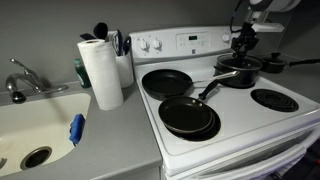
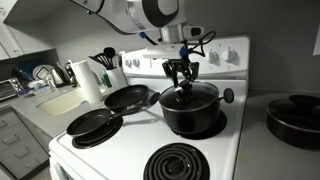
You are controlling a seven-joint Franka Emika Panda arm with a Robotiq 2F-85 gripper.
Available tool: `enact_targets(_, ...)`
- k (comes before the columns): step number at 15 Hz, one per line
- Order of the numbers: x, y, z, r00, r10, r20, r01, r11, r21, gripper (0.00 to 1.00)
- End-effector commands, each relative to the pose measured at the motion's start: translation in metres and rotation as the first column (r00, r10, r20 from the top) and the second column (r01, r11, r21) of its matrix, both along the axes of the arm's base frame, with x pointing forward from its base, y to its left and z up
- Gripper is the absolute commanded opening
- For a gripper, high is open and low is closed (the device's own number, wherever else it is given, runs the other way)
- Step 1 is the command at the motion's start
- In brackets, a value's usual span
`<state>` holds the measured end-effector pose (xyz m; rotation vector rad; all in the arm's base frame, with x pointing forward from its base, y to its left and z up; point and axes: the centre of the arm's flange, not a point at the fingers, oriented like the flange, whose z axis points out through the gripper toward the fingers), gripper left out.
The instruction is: Cover the pot with the lid
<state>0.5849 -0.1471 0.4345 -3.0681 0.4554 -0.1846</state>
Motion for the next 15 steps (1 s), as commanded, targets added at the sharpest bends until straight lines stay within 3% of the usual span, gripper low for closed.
enact_targets(1,-0.03,0.03,0.023,0.999,0.007,0.034,-0.006,0.999,-0.038,0.94)
enact_targets(3,-0.03,0.029,0.051,0.998,0.011,0.061,-0.006,0.997,-0.078,1.0)
enact_targets(8,-0.054,0.046,0.11,0.997,-0.047,0.06,0.055,0.991,-0.126,1.0)
enact_targets(15,-0.079,0.053,0.126,0.994,-0.113,0.002,0.113,0.99,-0.08,1.0)
